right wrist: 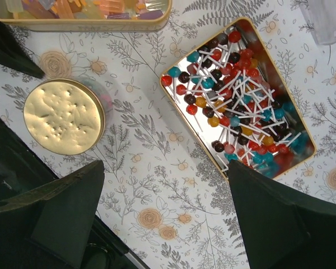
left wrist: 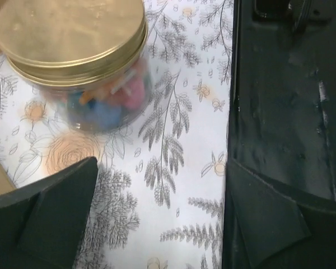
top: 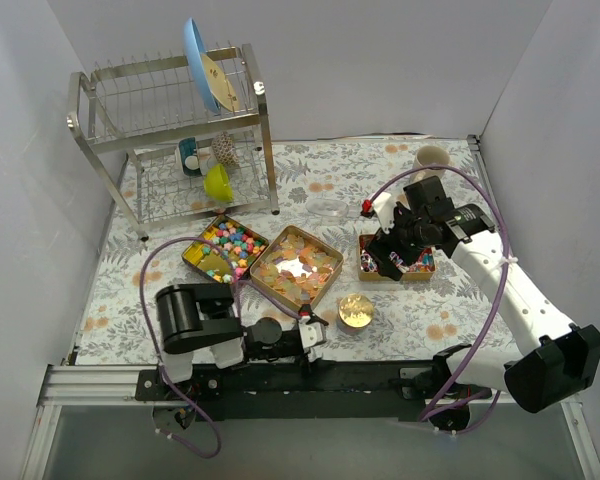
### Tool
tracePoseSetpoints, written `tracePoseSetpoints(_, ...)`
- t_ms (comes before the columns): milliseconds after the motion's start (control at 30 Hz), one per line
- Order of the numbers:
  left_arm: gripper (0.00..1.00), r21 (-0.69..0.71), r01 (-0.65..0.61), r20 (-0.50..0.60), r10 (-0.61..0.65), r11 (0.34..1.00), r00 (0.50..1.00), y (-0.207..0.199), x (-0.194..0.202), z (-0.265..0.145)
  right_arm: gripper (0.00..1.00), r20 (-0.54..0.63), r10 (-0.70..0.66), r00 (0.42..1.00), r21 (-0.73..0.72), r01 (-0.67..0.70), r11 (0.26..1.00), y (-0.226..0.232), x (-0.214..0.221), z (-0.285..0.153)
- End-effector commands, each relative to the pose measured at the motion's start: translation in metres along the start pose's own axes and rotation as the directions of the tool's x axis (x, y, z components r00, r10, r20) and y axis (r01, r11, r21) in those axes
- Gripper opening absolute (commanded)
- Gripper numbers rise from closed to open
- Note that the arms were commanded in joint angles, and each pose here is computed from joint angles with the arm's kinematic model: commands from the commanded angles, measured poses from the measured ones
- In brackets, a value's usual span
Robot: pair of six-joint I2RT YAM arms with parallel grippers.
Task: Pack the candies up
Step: Move the packing bottle to the center of the board.
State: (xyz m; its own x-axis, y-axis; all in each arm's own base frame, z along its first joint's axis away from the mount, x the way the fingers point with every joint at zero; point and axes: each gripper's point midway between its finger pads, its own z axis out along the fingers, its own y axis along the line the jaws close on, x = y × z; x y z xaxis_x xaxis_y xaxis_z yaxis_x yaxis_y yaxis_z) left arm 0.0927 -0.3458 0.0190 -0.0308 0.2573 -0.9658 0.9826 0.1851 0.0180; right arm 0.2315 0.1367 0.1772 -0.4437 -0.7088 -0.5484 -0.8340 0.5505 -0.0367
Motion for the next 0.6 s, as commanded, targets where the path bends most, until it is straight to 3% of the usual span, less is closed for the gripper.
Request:
tracePoseSetpoints(0, 0.98, -0.147, -0.098, 0.287, 0.137, 0.984, 0.948, 0.027, -0.052, 0.021, 0.98, 0.044, -0.016, 0.999, -0.076, 0.019, 0.997, 0.012, -0.011, -0.007)
tracePoseSetpoints(33, 0.98, -0.178, -0.1, 0.249, 0.143, 0.979, 0.958, 0.034, -0.037, 0.029, 0.98, 0.036, -0.02, 0.999, -0.091, 0.023, 0.996, 0.015, -0.009, -0.007)
tracePoseSetpoints(300, 0.98, -0.26, -0.01, 0.304, 0.092, 0.966, 0.948, 0.061, -0.041, 0.065, 0.95, -0.001, -0.05, 0.999, -0.188, 0.049, 0.981, 0.029, 0.004, 0.002)
tracePoseSetpoints(500, 0.98, -0.279, 0.022, 0.293, 0.064, 0.96, 0.954, 0.064, -0.042, 0.047, 0.94, -0.002, -0.077, 0.997, -0.235, 0.075, 0.969, 0.032, 0.002, 0.007)
tracePoseSetpoints(533, 0.98, -0.285, 0.024, 0.252, 0.051, 0.958, 0.966, 0.063, -0.032, 0.038, 0.94, -0.001, -0.082, 0.997, -0.239, 0.079, 0.968, 0.032, 0.002, 0.007)
tracePoseSetpoints(567, 0.98, -0.292, 0.033, 0.281, 0.052, 0.956, 0.958, 0.065, -0.047, 0.03, 0.94, 0.002, -0.09, 0.996, -0.241, 0.088, 0.967, 0.032, 0.002, 0.007)
